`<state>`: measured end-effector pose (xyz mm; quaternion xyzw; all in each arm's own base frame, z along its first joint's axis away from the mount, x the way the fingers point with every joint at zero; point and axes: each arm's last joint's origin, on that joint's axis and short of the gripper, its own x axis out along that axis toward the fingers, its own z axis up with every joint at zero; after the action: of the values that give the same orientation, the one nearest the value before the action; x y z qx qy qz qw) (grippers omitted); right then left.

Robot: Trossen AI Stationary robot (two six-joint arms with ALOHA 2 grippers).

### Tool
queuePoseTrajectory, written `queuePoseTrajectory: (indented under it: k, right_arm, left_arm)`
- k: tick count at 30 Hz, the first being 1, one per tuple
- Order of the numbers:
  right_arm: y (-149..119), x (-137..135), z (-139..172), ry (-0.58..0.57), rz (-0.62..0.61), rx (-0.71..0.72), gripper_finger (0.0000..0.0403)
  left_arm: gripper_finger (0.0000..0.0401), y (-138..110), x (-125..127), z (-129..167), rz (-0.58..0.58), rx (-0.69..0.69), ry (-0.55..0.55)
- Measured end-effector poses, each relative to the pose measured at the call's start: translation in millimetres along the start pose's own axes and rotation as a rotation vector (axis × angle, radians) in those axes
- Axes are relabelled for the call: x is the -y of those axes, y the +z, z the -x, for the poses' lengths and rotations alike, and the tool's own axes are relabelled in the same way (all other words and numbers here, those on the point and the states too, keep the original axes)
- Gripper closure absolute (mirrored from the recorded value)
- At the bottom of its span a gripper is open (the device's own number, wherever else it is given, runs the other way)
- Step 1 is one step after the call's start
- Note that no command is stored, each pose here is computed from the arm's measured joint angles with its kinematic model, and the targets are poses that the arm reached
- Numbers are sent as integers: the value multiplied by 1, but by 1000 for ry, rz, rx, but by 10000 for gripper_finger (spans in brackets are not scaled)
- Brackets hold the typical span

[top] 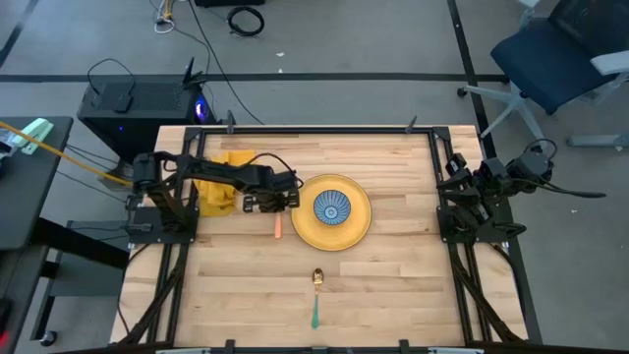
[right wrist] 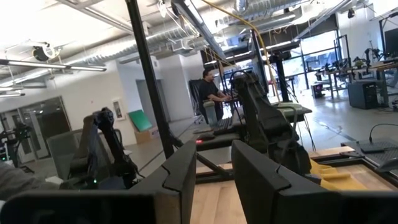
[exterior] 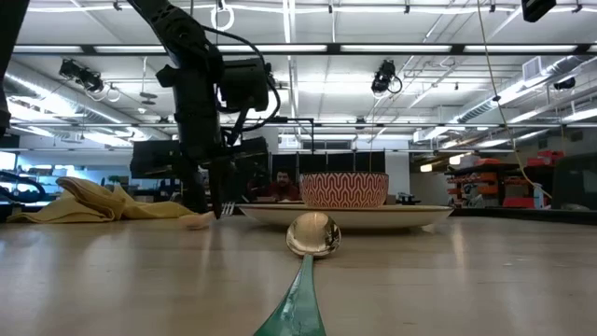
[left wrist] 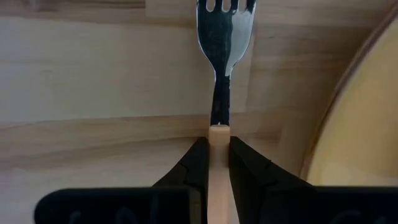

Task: Set table place
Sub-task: Put the orange fork to the left side of the gold plate

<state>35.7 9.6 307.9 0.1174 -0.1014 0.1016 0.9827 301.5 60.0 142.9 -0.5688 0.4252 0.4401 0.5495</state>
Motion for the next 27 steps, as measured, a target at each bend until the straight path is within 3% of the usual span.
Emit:
queuePoseTrajectory:
  k: [16, 27]
  right_arm:
    - [0, 0, 0, 0, 0, -1, 293]
    - [0, 0, 0, 0, 0, -1, 293]
  left_arm:
    - [354, 3, 8, -2, -39, 15, -23]
    - [340, 3, 3, -2, -26, -15, 21]
